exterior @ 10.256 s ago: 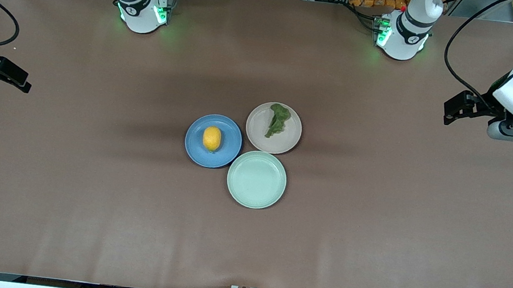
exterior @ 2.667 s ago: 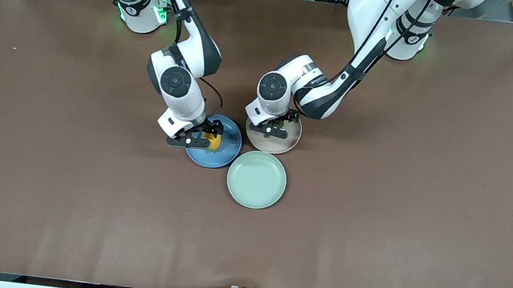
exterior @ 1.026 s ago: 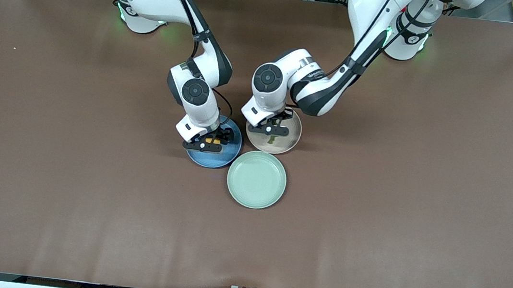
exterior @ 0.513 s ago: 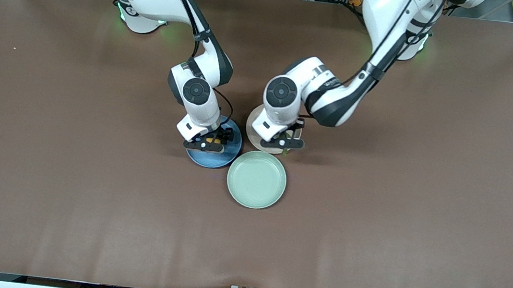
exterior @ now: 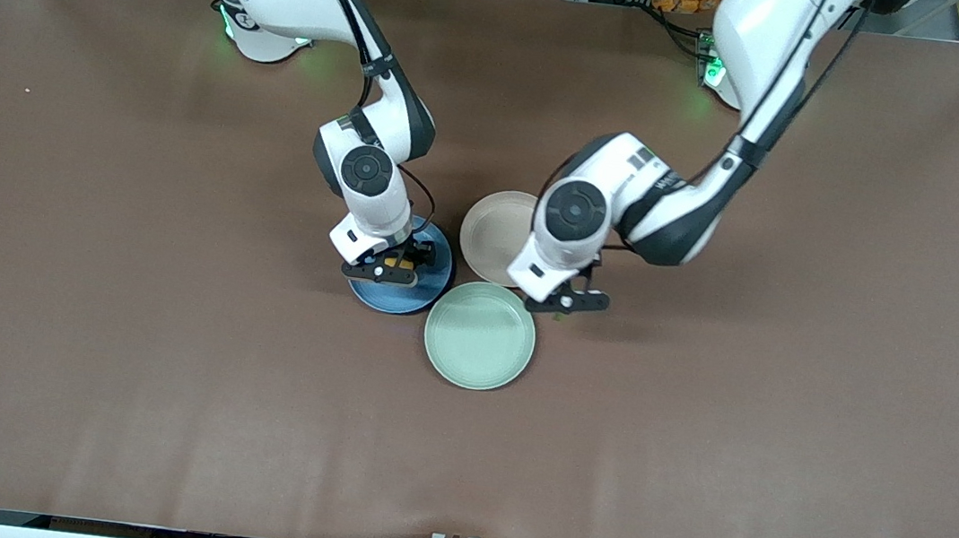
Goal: Pick lemon and lettuce from blue and beige plates
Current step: 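Lift the lettuce with the left gripper while the right gripper lifts the lemon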
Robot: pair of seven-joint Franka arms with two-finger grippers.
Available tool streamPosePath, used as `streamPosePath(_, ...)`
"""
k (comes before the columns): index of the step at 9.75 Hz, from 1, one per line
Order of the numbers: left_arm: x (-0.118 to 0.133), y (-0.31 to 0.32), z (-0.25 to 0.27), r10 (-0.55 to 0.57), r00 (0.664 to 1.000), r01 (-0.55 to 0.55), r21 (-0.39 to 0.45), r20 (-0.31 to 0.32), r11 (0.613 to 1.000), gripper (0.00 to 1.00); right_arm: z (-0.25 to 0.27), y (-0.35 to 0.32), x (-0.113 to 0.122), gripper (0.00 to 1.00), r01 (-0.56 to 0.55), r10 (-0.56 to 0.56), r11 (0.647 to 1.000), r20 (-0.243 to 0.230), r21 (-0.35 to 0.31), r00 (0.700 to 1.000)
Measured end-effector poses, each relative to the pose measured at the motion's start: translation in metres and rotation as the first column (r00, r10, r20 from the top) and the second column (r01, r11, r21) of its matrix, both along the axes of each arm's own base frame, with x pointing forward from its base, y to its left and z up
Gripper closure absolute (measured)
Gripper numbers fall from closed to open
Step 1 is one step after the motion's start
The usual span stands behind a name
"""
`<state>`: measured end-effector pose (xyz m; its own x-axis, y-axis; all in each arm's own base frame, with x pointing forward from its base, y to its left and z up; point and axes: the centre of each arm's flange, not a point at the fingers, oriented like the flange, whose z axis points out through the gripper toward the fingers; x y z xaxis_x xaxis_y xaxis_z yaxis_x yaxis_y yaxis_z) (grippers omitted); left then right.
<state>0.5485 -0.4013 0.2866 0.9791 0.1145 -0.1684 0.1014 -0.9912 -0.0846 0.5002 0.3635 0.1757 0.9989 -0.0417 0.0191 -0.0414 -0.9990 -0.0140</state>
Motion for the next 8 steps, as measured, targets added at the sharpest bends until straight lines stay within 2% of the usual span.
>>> streamPosePath(1, 0.009, 0.014, 0.000, -0.009, 1.000, 0.009, 0.000, -0.010, 1.000, 0.97, 0.000, 0.000, 0.000, 0.43, 0.000, 0.000, 1.000, -0.009, -0.006, 1.000)
streamPosePath(3, 0.025, 0.040, 0.000, -0.025, 1.000, 0.025, -0.008, -0.017, 1.000, 0.97, 0.006, 0.002, 0.003, 0.43, 0.004, -0.006, 0.999, -0.058, -0.037, 0.998)
streamPosePath(5, 0.044, 0.073, 0.000, -0.054, 0.998, 0.054, -0.023, -0.024, 0.998, 0.97, 0.024, 0.004, 0.016, 0.43, 0.013, -0.018, 0.998, -0.092, -0.060, 0.996)
streamPosePath(8, 0.068, 0.122, -0.001, -0.129, 0.991, 0.128, -0.053, -0.030, 0.990, 0.97, 0.055, -0.005, 0.042, 0.43, 0.046, -0.053, 0.996, -0.113, -0.071, 0.992)
